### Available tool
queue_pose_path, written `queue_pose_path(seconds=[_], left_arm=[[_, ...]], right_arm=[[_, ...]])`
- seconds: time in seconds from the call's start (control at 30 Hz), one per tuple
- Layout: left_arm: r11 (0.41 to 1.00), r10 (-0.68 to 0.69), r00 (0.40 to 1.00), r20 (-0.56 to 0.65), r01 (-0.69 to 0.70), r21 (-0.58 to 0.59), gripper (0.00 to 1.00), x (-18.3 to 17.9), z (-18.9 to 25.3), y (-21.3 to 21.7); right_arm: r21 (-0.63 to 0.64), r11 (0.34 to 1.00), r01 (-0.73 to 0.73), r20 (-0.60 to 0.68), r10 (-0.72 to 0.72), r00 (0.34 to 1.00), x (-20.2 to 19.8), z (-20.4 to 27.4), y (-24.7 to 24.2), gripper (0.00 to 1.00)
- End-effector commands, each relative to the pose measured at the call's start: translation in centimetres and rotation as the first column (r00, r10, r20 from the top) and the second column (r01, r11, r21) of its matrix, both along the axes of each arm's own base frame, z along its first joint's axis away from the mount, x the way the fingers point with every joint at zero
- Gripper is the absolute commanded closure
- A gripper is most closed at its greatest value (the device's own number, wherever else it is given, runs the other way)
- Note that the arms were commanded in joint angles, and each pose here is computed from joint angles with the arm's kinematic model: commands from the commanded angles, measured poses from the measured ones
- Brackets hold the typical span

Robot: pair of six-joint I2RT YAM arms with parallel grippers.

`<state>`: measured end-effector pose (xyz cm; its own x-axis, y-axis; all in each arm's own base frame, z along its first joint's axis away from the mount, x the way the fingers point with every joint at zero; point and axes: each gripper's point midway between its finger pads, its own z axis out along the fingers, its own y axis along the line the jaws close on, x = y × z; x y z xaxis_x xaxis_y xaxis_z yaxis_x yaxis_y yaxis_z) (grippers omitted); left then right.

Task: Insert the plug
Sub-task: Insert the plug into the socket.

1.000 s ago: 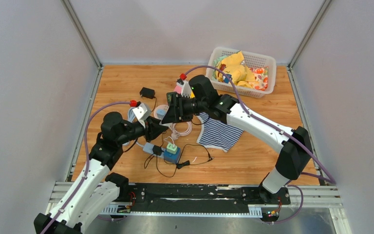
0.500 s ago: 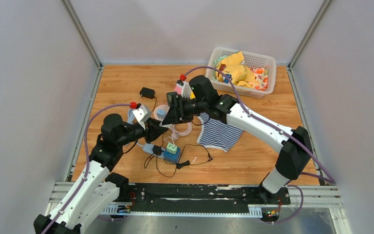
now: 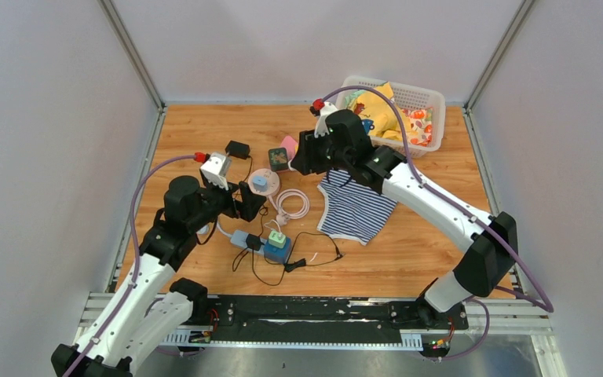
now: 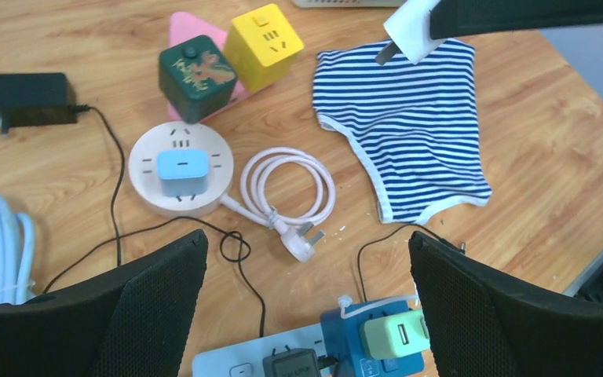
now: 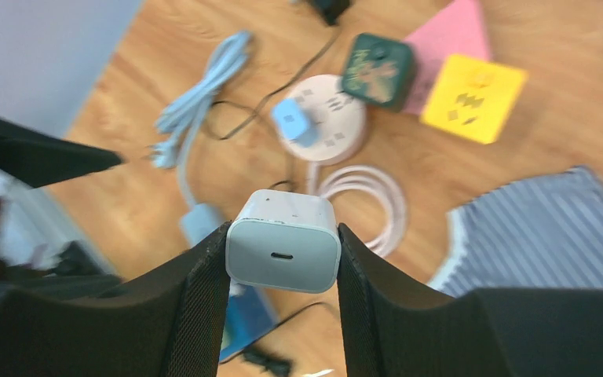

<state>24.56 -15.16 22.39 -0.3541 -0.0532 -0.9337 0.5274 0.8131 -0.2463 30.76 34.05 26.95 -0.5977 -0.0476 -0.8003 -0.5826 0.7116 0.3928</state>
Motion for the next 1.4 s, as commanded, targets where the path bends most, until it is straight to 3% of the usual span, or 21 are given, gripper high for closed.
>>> queue_pose_path(seconds=[0.0,0.13,0.27,0.4,0.57,0.77,1.37], left_arm=[[0.982,0.186,0.972,-0.141,-0.181,0.046,0.0,1.4,-1.6,2.7],[0.968,0.245,0.924,-0.293,-0.251,0.018,0.0,2.2,-3.4,4.4],[0.966,0.225,0.889,-0.398,-0.257,-0.028,0.0,2.3,-4.9,5.0],[0.972,0.222,0.893,-0.392,-0.236,0.011,0.0,1.8,-6.1,5.3],[0.959,0.281,0.912,-0.3,-0.278,0.055,0.0,1.1,-6.0,6.8],[0.953,0.298,0.926,-0.231,-0.302,0.018,0.0,0.7,-5.7,7.0],[0.952,0.303,0.926,-0.225,-0.306,0.023,0.0,0.5,-5.6,7.2]], right_arm=[[-0.188,0.968,0.168,0.241,-0.12,0.963,5.7,-0.7,-3.0,1.0],[-0.22,0.948,0.228,0.333,-0.147,0.931,8.7,-1.4,-3.1,1.0],[-0.222,0.942,0.252,0.306,-0.178,0.935,11.2,-2.5,-2.8,1.0],[-0.204,0.946,0.251,0.22,-0.205,0.954,13.3,-4.1,-2.7,1.0],[-0.205,0.946,0.252,0.177,-0.217,0.96,14.8,-5.9,-2.5,1.0],[-0.209,0.934,0.289,0.139,-0.264,0.955,15.7,-7.7,-2.4,1.0],[-0.238,0.922,0.304,0.045,-0.303,0.952,14.9,-11.3,-2.6,1.0]])
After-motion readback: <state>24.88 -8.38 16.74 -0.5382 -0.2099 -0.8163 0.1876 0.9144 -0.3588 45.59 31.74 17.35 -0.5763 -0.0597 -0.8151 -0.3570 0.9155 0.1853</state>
